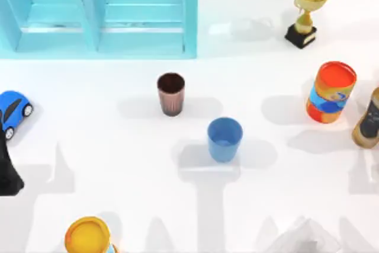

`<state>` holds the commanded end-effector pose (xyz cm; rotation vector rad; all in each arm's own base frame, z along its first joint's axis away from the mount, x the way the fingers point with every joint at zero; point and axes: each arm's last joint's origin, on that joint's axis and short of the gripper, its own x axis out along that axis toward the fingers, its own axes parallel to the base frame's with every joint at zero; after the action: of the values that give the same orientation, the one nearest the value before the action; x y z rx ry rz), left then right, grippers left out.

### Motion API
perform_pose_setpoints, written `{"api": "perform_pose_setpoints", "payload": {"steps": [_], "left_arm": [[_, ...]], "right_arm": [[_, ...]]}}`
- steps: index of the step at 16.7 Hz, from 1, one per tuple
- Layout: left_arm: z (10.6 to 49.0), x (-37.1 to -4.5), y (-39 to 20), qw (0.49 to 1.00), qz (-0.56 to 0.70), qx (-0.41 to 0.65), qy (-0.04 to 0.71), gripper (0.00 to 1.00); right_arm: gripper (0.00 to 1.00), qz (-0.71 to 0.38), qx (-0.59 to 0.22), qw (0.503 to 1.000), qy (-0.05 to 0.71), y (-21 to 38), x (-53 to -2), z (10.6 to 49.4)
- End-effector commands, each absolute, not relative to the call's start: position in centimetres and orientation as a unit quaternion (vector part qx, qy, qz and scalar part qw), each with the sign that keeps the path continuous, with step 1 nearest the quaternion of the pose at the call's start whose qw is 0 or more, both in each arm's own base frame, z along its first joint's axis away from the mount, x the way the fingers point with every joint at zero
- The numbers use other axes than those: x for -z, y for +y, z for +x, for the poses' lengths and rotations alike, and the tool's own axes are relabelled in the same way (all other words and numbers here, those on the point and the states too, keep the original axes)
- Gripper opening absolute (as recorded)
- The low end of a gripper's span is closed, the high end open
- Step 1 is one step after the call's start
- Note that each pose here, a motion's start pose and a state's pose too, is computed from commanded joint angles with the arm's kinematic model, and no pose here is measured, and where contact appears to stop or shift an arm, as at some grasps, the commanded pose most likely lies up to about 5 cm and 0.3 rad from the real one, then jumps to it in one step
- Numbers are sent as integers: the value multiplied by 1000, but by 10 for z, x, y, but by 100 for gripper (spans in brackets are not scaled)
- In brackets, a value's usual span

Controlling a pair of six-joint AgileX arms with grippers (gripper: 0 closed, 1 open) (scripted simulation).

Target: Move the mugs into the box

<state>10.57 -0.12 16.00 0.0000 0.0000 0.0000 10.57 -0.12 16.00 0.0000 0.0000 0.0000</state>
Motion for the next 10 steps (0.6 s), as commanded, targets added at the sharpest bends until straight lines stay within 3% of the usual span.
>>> {"api": "perform_pose_setpoints", "payload": {"steps": [5, 10], "left_arm": [[106, -160, -1, 1000, 0, 0, 0, 100], [106, -160, -1, 1000, 0, 0, 0, 100]], "right_arm": [[100, 5, -6, 1000, 15, 0, -169, 106], [100, 30, -36, 993, 107, 9, -209, 116]]}}
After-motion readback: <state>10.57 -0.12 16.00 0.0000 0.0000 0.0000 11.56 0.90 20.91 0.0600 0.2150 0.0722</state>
